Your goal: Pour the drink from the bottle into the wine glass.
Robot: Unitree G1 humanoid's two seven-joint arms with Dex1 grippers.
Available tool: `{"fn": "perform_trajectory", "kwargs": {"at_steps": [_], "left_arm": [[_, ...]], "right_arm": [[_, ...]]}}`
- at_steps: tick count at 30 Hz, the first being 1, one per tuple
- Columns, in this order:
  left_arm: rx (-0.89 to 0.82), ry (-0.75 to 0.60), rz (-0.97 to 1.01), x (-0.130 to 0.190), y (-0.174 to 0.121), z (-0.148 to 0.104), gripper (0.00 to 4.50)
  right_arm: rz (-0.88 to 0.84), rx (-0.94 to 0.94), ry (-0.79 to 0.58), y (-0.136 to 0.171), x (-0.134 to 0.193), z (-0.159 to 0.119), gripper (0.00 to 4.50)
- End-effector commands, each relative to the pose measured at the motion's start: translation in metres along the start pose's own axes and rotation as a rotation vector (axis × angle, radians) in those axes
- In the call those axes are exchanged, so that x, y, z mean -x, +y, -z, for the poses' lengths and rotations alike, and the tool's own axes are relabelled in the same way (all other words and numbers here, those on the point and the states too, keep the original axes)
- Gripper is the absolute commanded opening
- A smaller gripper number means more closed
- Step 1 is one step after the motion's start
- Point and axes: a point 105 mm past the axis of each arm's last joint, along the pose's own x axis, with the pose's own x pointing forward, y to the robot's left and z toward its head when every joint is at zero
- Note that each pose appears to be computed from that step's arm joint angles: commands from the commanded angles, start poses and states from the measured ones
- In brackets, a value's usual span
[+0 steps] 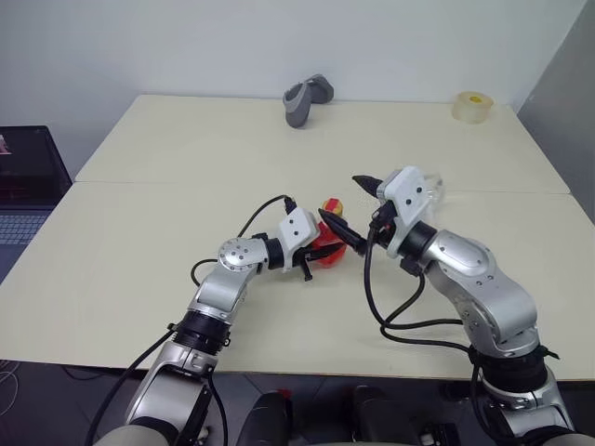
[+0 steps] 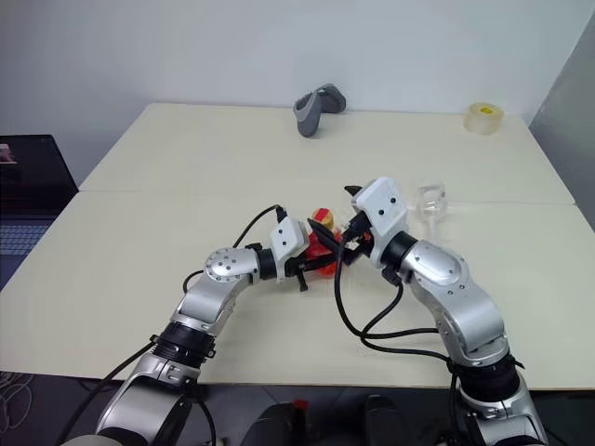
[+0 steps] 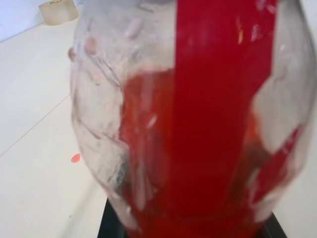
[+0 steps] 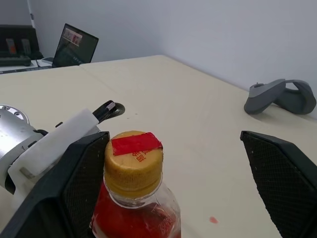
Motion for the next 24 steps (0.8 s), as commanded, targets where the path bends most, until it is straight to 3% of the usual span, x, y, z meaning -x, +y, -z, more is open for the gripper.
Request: {"fn": "perform_trajectory", "kwargs": {"at_steps": [1, 11, 14, 24], "left_arm": [[-0.040, -0.048, -0.003, 0.002, 0.002, -0.015, 0.76], [-0.041, -0.043, -0.008, 0.004, 0.005, -0.016, 0.76], [-0.040, -0.045, -0.007, 0.004, 0.005, -0.017, 0.76], [-0.040, -0.046, 0.011, 0.003, 0.003, -0.018, 0.76]], "right_arm": [[0.092, 0.039, 0.016, -0.032, 0.025, -0.002, 4.50], [-0.079, 0.024, 0.085, -0.018, 0.048, 0.001, 4.50], [-0.137, -0.004, 0.040, -0.002, 0.040, -0.010, 4.50], [-0.070, 0.034, -0.046, 0.011, -0.004, -0.019, 4.50]]}}
